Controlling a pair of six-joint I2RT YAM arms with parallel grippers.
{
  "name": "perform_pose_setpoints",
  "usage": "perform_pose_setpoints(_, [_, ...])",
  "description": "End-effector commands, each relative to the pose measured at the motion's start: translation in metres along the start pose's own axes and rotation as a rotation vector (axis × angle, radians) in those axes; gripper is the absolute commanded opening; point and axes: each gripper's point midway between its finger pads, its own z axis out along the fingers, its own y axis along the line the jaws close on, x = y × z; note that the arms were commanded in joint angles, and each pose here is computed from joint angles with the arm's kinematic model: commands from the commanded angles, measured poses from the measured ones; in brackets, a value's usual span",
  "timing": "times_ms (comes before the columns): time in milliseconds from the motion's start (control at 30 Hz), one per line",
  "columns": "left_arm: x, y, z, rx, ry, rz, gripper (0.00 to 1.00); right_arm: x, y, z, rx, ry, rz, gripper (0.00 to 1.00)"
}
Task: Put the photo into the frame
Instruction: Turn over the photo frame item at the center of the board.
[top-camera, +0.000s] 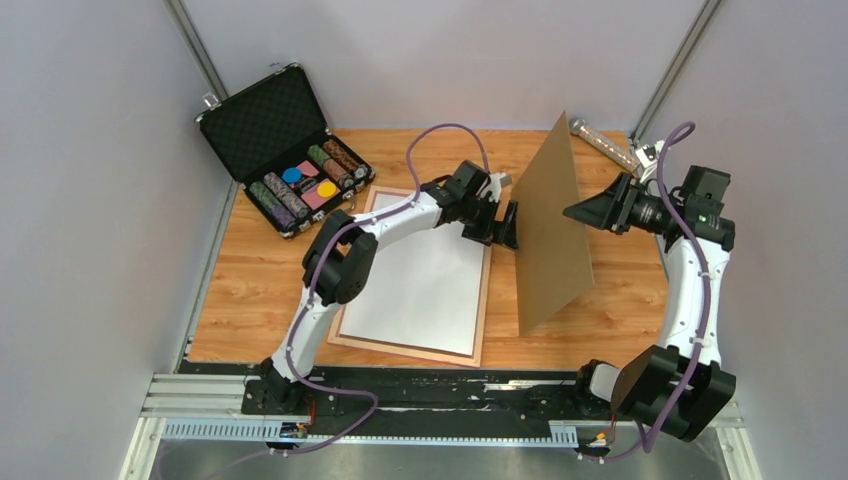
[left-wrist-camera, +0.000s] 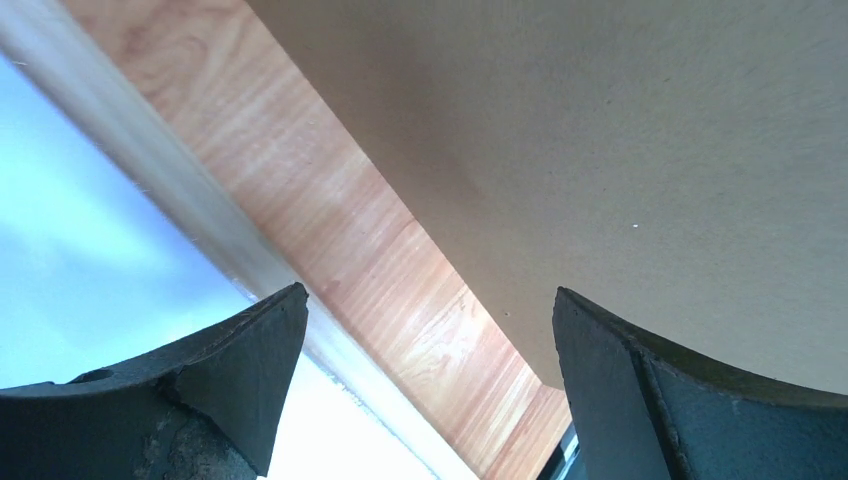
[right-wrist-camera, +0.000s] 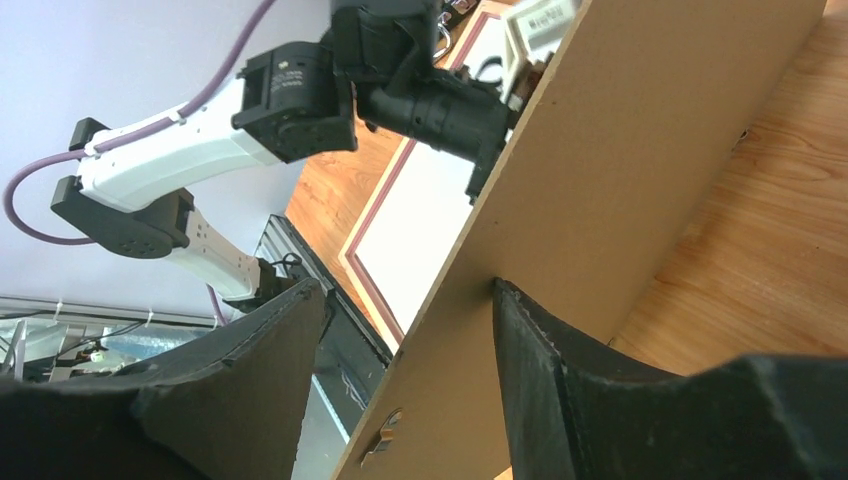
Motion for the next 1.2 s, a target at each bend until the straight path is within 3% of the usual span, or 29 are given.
perform_pose_setpoints(0, [-0.057, -0.04, -0.056, 0.038, -0.155, 0.07, 1.0, -0.011, 0.009, 0.002, -0.006, -0.009, -0.031, 0.61])
perform_pose_setpoints(567, [-0.101, -0.068, -0.158, 0.173, -0.281, 0.001, 1.0, -0.011, 0.01, 0.005, -0.01, -0.025, -0.063, 0.62])
perform_pose_setpoints(833, [-0.115, -0.1, -0.175, 0.284, -0.281, -0.017, 1.0, -0.013, 0.014, 0.007, -0.023, -0.02, -0.073, 0.63])
perform_pose_setpoints(1167, [-0.144, -0.139, -0.191, 0.487, -0.333, -0.204, 1.0, -0.02, 0.016, 0.014, -0.011, -0.005, -0.069, 0.64])
